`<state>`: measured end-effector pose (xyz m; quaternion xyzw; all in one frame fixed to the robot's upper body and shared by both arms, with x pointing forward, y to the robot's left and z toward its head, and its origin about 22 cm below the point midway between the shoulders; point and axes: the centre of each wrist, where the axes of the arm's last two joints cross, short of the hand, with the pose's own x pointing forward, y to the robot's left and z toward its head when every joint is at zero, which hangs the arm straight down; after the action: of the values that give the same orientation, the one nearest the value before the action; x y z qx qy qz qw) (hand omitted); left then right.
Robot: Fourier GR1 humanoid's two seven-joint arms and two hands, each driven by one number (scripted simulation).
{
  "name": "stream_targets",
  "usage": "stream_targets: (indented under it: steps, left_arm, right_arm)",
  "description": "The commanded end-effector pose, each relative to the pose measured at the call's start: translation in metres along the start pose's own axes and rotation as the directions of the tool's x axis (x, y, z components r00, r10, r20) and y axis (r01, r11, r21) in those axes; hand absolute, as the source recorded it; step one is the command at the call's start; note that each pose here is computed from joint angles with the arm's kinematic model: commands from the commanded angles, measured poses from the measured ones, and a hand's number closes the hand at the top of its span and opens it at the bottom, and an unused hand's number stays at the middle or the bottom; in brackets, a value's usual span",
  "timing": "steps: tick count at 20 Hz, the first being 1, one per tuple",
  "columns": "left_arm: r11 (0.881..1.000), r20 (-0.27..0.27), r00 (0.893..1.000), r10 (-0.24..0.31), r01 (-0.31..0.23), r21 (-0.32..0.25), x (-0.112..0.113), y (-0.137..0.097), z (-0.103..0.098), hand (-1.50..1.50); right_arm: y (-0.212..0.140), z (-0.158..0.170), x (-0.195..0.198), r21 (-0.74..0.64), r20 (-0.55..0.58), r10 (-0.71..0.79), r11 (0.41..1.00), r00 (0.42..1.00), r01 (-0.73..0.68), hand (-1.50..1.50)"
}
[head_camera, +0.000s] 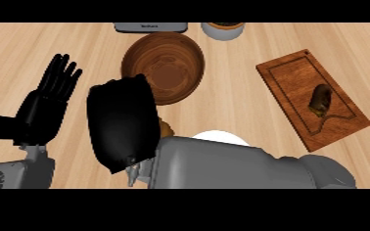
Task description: Pick the croissant from the plate and place it in the bowl
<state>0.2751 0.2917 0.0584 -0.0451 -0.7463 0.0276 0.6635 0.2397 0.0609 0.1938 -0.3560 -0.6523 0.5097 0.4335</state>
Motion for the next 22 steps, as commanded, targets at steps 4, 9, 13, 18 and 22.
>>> stream_targets:
  steps: [4,9,13,18,22]
  left_arm:
    - [1.000,0.005,1.000,-0.002,0.002,0.014,0.000,0.009,0.011,0.00]
    - [1.000,0.012,1.000,0.014,-0.013,-0.015,0.001,-0.002,0.006,0.00]
    - [1.000,-0.001,1.000,-0.004,0.004,-0.006,0.013,0.004,0.011,0.00]
    - [1.000,0.019,1.000,0.008,-0.008,-0.008,-0.007,-0.014,0.005,0.00]
    - [0.999,0.018,1.000,0.010,-0.010,-0.053,0.004,-0.009,-0.003,0.00]
  right_arm:
    - [-0.018,-0.044,-0.025,-0.098,-0.210,-0.061,0.994,0.976,0.041,1.50]
    - [-0.015,-0.077,-0.046,-0.150,-0.240,-0.100,0.986,0.966,0.065,1.50]
    - [-0.013,-0.097,-0.078,-0.174,-0.234,-0.178,0.975,0.956,0.139,1.50]
    - [0.014,-0.121,-0.117,-0.203,-0.222,-0.226,0.962,0.948,0.182,1.50]
    - [0.032,-0.138,-0.145,-0.165,-0.289,-0.164,0.979,0.943,0.120,1.50]
